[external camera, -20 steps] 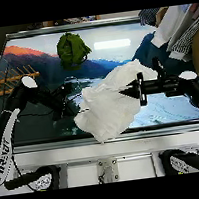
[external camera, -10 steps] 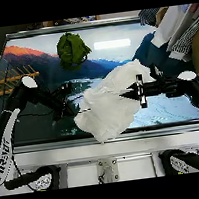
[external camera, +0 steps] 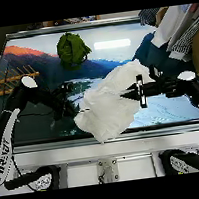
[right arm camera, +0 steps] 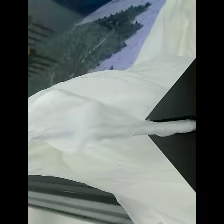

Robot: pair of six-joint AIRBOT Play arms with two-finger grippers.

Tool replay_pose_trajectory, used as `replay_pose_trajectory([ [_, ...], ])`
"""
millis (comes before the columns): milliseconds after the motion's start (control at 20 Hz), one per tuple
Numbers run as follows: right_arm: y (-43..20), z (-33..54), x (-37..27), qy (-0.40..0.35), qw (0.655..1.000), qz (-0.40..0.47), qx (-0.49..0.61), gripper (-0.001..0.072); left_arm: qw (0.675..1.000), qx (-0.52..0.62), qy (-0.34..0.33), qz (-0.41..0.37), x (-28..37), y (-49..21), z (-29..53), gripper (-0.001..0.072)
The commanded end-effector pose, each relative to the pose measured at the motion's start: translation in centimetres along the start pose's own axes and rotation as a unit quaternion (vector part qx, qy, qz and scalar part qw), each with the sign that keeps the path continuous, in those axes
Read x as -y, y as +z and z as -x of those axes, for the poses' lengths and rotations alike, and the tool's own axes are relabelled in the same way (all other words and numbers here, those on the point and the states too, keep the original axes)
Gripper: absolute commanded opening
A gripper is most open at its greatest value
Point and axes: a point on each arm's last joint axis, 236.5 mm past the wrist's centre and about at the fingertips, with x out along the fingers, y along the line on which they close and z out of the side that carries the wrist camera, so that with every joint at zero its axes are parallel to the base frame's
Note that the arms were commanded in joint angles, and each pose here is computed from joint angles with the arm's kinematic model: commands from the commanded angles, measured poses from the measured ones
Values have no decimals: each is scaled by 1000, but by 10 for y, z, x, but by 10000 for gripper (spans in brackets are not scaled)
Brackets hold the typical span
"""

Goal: Fold the clothes and pants, and hang the long-sleeved shirts on hangers.

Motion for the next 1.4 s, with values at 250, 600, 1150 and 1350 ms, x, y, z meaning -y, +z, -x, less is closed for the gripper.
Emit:
replay_pose_trajectory([
  [250,1,0,0,0,1000,-6,3,9,990,-12,24,136,-10,-7,1,389],
  [600,11,3,0,-6,1000,-26,12,9,954,27,55,292,-28,-18,20,389],
  [1150,27,9,-5,-17,999,-37,14,7,856,237,77,452,-66,-15,98,387],
  [1350,33,12,-5,-27,999,-45,15,7,823,256,85,500,-70,-32,115,369],
])
